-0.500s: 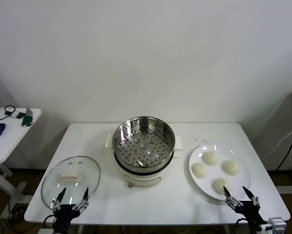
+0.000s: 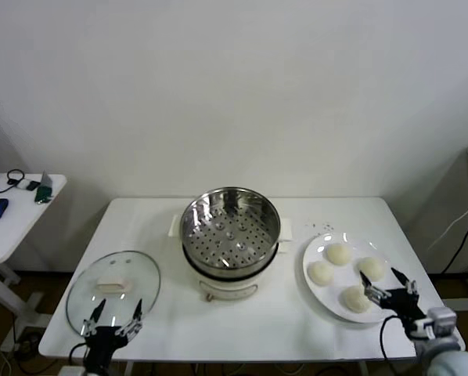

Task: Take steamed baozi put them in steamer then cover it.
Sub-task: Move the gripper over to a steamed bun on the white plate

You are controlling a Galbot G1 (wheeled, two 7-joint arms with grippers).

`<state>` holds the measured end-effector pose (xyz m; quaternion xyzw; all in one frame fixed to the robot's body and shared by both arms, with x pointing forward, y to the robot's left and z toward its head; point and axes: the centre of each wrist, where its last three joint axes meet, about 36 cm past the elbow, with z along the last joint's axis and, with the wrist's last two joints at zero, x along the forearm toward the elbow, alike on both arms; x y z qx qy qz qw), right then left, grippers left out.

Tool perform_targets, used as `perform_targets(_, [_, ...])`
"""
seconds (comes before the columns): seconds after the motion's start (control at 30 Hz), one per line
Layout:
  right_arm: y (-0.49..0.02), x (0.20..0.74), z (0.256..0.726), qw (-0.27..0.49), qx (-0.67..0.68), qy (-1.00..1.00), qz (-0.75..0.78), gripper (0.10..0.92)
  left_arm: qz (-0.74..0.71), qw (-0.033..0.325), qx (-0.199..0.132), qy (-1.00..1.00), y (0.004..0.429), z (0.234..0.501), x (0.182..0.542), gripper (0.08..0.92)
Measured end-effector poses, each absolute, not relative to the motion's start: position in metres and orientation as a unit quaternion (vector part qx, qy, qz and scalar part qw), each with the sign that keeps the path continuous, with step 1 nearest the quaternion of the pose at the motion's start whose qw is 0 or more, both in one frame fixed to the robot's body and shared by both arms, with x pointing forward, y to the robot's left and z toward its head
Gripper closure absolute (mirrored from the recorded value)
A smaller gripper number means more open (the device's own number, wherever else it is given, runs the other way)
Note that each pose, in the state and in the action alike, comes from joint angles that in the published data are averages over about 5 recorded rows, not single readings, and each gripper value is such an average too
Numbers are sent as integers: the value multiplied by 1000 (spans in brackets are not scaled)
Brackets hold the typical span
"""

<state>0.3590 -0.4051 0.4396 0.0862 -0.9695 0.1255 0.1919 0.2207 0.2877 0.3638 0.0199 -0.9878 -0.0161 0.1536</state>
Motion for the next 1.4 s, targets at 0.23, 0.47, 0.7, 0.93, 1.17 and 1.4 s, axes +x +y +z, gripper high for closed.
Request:
perform_targets(0.23, [-436, 424, 476, 197, 173, -931, 255, 200, -13, 149, 16, -989, 285, 367, 221, 177])
perform_targets(0.47, [-460, 490, 510, 211, 294, -845, 393, 200, -10, 147, 12, -989, 282, 367, 222, 177])
perform_targets(0.7, [-469, 554, 530, 253, 419, -729, 479, 200, -9, 148, 13, -989, 283, 364, 222, 177])
perform_targets(0.93, [-456, 623, 552, 306, 500, -629, 511, 200, -8, 146, 11, -989, 283, 368, 223, 177])
perform_targets(1.17, [-433, 664, 561, 362, 536, -547, 531, 200, -1, 137, 8, -991, 278, 373, 226, 177])
perform_targets(1.4, [-420, 685, 552, 397, 542, -508, 539, 200, -1, 136, 7, -991, 277, 373, 226, 177])
